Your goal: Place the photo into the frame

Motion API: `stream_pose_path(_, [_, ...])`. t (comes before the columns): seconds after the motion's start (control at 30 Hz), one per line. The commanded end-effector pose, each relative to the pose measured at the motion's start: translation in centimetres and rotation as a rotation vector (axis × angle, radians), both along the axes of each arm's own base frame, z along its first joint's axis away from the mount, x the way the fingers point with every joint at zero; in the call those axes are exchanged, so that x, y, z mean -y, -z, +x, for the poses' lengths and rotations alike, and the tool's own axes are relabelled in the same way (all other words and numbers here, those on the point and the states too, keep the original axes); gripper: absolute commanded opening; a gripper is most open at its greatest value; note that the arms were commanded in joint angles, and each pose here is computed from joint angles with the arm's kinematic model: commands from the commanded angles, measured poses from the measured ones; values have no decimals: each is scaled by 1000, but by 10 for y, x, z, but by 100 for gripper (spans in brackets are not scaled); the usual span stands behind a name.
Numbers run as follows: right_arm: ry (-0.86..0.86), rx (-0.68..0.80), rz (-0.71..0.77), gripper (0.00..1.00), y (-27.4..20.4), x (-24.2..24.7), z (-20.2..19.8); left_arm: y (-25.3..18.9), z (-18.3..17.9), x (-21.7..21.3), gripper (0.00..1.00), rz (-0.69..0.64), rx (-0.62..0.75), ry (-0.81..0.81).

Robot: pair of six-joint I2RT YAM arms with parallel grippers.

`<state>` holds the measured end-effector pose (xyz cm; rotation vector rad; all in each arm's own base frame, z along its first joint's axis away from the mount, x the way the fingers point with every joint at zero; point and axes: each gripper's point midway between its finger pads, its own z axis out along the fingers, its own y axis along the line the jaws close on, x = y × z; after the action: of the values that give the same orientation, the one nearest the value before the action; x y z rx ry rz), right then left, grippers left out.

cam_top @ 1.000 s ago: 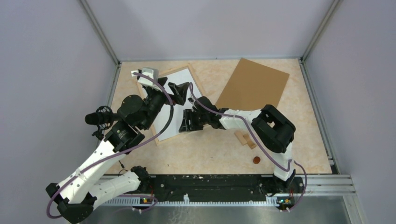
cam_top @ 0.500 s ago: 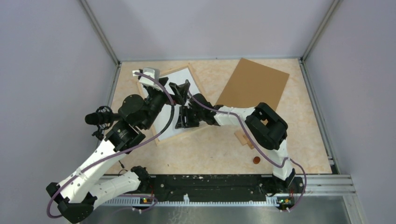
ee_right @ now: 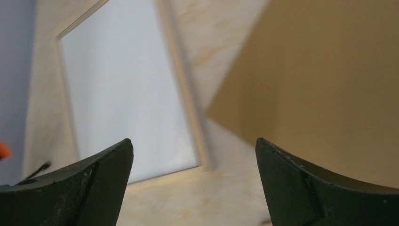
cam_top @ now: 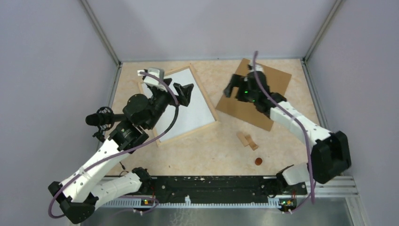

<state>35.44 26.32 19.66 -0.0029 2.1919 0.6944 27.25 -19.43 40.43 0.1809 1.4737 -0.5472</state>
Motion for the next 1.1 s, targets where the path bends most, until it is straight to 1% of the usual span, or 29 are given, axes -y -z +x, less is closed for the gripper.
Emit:
stream_pose_path(0.0, [463, -71, -375, 99, 51, 171, 4, 29, 15, 33, 99, 28, -67, 79])
stream_pose_path(0.07, [587, -123, -446, 99, 66, 221, -3, 53, 25, 55, 99, 64, -136, 131])
stream_pose_path(0.17, [645, -205, -437, 99, 91, 261, -11, 96, 41, 91, 99, 113, -288, 206])
stream_pose_path(0.23, [636, -228, -383, 99, 104, 270, -11, 121, 52, 118, 99, 127, -377, 257])
stream_pose_path(0.27, [624, -245, -350, 99, 113, 272, -13, 142, 58, 133, 99, 138, -436, 284])
stream_pose_path(0.3, [600, -252, -306, 99, 119, 269, -12, 152, 63, 144, 99, 138, -470, 307])
stream_pose_path(0.4, [567, -283, -162, 99, 134, 272, -8, 183, 85, 169, 99, 148, -542, 305])
stream_pose_path(0.47, [551, -304, -61, 98, 141, 271, -7, 200, 103, 186, 99, 172, -551, 300])
stream_pose_path(0.53, [515, -307, 42, 98, 144, 264, -7, 223, 127, 192, 98, 230, -553, 240])
stream_pose_path(0.6, [489, -310, 114, 98, 145, 259, -8, 247, 149, 194, 98, 298, -577, 167])
stream_pose_path(0.67, [468, -312, 150, 98, 148, 256, -9, 266, 166, 195, 98, 351, -592, 119])
stream_pose_path(0.77, [467, -316, 165, 98, 152, 255, -12, 283, 182, 203, 98, 385, -598, 103])
stream_pose_path(0.83, [467, -326, 167, 97, 156, 255, -13, 306, 186, 209, 98, 401, -644, 110])
stream_pose_path(0.97, [463, -311, 180, 97, 156, 255, -10, 331, 185, 215, 98, 387, -718, 113])
stream_pose_path(1.07, [456, -325, 189, 97, 161, 253, -12, 346, 186, 209, 98, 385, -758, 85])
